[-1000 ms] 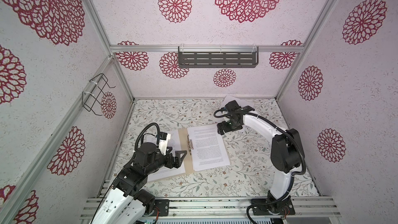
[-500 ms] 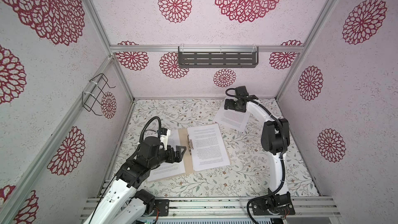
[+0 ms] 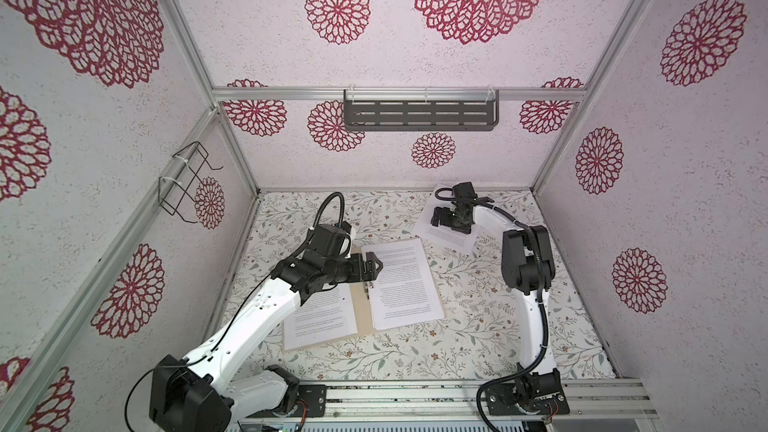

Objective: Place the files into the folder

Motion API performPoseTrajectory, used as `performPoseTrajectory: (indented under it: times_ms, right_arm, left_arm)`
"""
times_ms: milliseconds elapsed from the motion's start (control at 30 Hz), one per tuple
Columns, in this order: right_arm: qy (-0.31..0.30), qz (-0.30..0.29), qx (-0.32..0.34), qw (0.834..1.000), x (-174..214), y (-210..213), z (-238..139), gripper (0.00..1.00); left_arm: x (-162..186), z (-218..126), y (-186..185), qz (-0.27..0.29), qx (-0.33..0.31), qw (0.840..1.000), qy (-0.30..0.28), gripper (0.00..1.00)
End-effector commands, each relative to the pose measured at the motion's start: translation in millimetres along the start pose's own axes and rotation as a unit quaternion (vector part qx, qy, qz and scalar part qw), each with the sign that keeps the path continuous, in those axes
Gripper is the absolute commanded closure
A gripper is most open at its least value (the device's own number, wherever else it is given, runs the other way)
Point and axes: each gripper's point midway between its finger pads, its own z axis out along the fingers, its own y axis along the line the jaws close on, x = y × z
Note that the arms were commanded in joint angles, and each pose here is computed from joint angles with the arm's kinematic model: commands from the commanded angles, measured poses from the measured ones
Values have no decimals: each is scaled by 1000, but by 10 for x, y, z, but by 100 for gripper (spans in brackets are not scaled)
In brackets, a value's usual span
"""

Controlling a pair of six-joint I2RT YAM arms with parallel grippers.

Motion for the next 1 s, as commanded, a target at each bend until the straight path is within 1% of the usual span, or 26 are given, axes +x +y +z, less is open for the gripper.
performPoseTrajectory:
  times_ms: [0, 133, 300, 467, 567, 700, 767, 867, 967]
  right_arm:
    - [17, 60, -13, 998, 152, -313, -148, 1]
    - [14, 106, -26, 994, 356, -573, -273, 1]
    - [0, 166, -60, 984, 683, -860, -524, 1]
    - [-18, 195, -63, 979, 1049, -1081, -849, 1]
    - [-18, 196, -67, 978, 1285, -1096, -1027, 1]
    - [-17, 195, -48, 980, 1694, -1163, -1290, 1]
    - [-32, 196, -47, 979, 1809, -1176, -1482, 1]
    - [-70, 179, -32, 981, 1826, -1185, -1784, 1]
    - [-131, 160, -18, 978, 1558, -1214, -1999, 1]
  left_arm:
    - [-140, 87, -245, 19, 30, 999, -9, 3]
    - [-150, 268, -389, 38, 36, 999, 11, 3]
    - [-139, 466, -610, 64, 45, 996, 36, 3]
    - [-65, 645, -844, 94, 52, 992, 63, 3]
    - [-20, 736, -997, 107, 62, 990, 72, 3]
    - [72, 860, -1211, 129, 71, 985, 89, 3]
    - [119, 929, -1314, 137, 79, 983, 97, 3]
    - [174, 1055, -1455, 147, 89, 979, 107, 3]
    - [225, 1235, -1548, 150, 96, 977, 120, 2]
